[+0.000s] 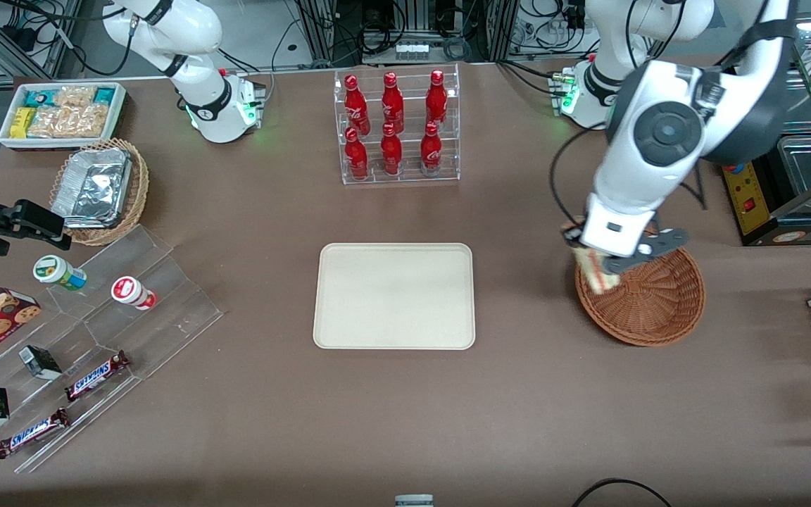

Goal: Place sandwich from basket to tray
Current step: 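Lift the sandwich and carry it with the left gripper over the tray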

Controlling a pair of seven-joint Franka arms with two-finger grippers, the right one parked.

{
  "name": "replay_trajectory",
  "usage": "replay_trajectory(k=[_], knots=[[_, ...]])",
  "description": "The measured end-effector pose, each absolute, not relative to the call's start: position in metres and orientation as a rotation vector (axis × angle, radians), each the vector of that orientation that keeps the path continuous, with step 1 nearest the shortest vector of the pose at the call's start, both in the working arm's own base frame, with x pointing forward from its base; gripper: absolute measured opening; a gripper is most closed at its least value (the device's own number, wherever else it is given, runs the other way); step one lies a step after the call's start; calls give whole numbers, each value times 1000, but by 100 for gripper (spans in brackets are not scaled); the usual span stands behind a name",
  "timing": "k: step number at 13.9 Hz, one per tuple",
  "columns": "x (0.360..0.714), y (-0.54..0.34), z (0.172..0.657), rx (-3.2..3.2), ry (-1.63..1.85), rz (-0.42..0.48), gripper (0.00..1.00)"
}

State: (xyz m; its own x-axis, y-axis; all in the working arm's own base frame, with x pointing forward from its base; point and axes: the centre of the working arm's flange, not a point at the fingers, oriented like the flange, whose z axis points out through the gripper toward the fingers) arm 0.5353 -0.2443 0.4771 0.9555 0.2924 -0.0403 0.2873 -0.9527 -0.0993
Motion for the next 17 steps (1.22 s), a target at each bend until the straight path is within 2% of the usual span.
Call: replay_trajectory(k=[2, 6, 12, 17], knots=[[525, -301, 472, -3049, -299, 74, 28], [508, -411, 429, -3130, -96, 61, 28], [533, -444, 341, -3204, -6, -50, 28], [530, -461, 278, -3219, 25, -86, 28]])
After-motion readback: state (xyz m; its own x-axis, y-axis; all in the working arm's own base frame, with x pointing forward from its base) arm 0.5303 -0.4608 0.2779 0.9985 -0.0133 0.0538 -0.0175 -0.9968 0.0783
